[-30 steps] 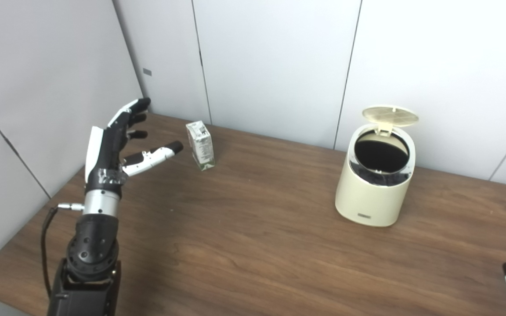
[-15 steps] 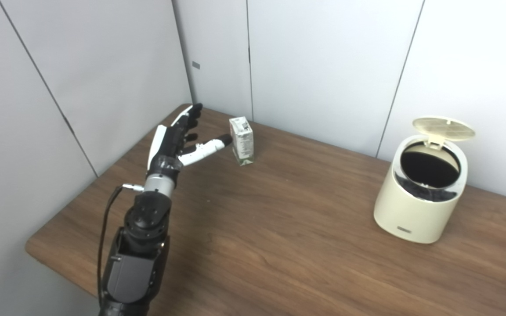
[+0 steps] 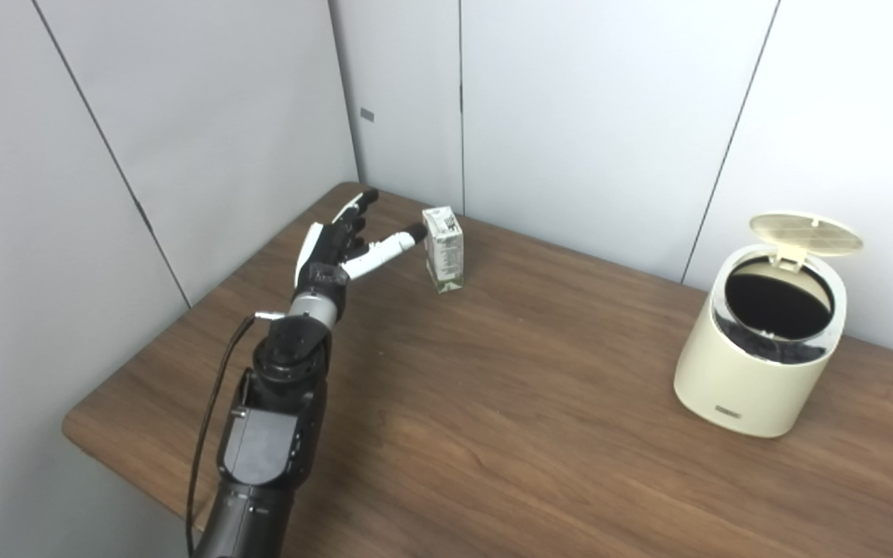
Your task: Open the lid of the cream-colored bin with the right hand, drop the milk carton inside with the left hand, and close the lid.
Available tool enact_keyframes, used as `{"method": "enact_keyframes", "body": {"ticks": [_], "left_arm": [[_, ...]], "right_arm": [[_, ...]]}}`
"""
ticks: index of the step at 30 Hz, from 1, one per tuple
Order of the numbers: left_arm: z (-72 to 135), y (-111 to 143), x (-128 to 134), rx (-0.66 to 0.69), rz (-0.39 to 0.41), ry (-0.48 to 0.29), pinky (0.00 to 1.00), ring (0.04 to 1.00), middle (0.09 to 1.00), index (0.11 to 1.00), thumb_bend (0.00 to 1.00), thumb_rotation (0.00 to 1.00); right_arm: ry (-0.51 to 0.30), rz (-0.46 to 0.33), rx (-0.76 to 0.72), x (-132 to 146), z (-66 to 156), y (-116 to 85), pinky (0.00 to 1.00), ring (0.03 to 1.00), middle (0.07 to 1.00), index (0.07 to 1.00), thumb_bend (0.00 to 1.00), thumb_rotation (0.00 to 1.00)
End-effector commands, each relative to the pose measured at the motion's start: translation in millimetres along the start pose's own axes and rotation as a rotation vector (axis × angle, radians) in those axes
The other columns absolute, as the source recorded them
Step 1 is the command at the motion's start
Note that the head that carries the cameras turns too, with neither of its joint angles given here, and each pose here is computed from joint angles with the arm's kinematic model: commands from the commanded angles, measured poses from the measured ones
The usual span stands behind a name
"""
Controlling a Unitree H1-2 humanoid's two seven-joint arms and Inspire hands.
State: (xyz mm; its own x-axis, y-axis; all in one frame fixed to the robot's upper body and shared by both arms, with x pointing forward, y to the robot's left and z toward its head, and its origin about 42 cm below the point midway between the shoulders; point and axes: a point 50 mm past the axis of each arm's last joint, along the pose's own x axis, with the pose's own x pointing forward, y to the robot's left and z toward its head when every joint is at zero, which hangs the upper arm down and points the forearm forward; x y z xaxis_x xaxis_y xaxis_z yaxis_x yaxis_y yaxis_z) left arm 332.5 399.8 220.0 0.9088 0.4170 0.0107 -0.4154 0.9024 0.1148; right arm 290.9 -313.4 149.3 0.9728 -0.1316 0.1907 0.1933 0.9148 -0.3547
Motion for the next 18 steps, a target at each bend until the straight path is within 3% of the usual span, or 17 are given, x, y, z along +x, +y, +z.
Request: {"method": "enact_keyframes", "body": {"ticks": [1, 3, 5, 12, 18], "left_arm": [[24.0, 4.6, 15.6, -0.005, -0.008, -0.057, 1.0, 1.0, 1.0, 0.973, 1.0, 0.36], [21.3, 4.5, 23.1, 0.002, -0.028, -0.034, 0.98, 0.998, 1.0, 0.981, 1.0, 0.38], [18.9, 5.2, 29.3, 0.007, -0.044, -0.013, 0.87, 0.92, 0.945, 0.945, 1.0, 0.38], [9.2, 9.2, 42.0, 0.039, -0.114, 0.056, 0.89, 0.943, 0.949, 0.933, 1.0, 0.38], [3.2, 10.5, 53.2, 0.075, -0.155, 0.104, 0.98, 1.0, 1.0, 0.992, 0.98, 0.42]], "right_arm": [[-0.1, -0.011, 0.01, 9.7, 19.1, -3.9, 0.37, 0.641, 0.689, 0.667, 0.11, 0.56], [-0.102, -0.014, 0.006, 10.1, 19.2, -3.0, 0.36, 0.636, 0.684, 0.661, 0.11, 0.56], [-0.099, -0.015, 0.005, 9.7, 20.3, -2.0, 0.35, 0.632, 0.68, 0.659, 0.11, 0.56], [-0.109, -0.012, 0.003, 8.6, 21.2, -0.9, 0.34, 0.621, 0.672, 0.656, 0.12, 0.58], [-0.112, -0.012, -0.001, 6.3, 19.6, 0.0, 0.31, 0.598, 0.656, 0.641, 0.1, 0.59]]}}
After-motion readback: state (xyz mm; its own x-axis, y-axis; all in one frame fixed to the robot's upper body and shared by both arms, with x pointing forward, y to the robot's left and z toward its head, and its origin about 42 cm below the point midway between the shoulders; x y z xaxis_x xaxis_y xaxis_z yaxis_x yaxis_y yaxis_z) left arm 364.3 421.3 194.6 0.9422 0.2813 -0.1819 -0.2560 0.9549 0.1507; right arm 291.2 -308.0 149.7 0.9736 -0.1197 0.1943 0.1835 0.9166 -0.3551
